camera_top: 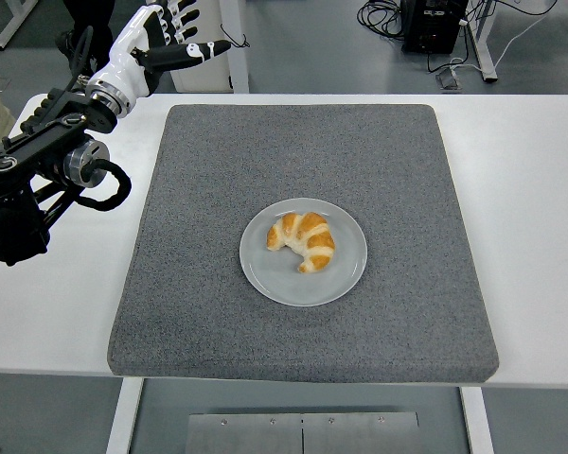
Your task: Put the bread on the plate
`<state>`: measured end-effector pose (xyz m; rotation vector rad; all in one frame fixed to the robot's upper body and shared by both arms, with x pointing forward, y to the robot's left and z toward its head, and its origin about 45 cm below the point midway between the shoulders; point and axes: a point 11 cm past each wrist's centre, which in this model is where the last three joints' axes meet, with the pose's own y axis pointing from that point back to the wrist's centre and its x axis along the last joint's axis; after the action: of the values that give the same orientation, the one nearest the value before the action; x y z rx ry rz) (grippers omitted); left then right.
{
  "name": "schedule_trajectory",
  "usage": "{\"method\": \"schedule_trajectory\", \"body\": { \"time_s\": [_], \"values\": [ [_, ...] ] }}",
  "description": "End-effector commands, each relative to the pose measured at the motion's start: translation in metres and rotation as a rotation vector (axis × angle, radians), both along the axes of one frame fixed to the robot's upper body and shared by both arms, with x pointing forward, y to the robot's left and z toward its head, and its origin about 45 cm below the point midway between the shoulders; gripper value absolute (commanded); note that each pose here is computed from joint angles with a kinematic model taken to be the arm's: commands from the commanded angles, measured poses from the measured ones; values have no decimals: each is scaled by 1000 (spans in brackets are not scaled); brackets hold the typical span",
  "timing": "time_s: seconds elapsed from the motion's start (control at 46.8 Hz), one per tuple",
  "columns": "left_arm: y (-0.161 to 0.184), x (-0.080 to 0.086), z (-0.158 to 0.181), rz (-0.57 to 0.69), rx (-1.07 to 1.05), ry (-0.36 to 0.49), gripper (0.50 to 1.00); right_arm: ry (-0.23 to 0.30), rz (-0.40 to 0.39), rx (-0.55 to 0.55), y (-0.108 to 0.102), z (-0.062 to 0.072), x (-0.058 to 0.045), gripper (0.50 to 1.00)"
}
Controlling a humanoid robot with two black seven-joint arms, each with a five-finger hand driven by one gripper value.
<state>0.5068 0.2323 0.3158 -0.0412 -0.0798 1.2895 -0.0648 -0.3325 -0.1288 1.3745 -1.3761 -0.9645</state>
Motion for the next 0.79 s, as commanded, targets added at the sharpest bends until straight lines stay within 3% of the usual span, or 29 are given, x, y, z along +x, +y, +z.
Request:
{"method": "schedule_trajectory", "body": {
  "time_s": [0.0, 0.171, 0.556, 0.769],
  "values": [
    [11, 1, -10, 37, -31, 19, 975, 1, 0, 0, 0, 0, 0, 1000],
    [17, 4, -28, 77, -92, 57, 975, 1, 0, 0, 0, 0, 0, 1000],
    [66, 9, -60, 168, -226, 99, 975, -1, 0, 0, 0, 0, 0, 1000],
    [57, 5, -84, 180, -267, 135, 977, 1, 0, 0, 0, 0, 0, 1000]
  ]
}}
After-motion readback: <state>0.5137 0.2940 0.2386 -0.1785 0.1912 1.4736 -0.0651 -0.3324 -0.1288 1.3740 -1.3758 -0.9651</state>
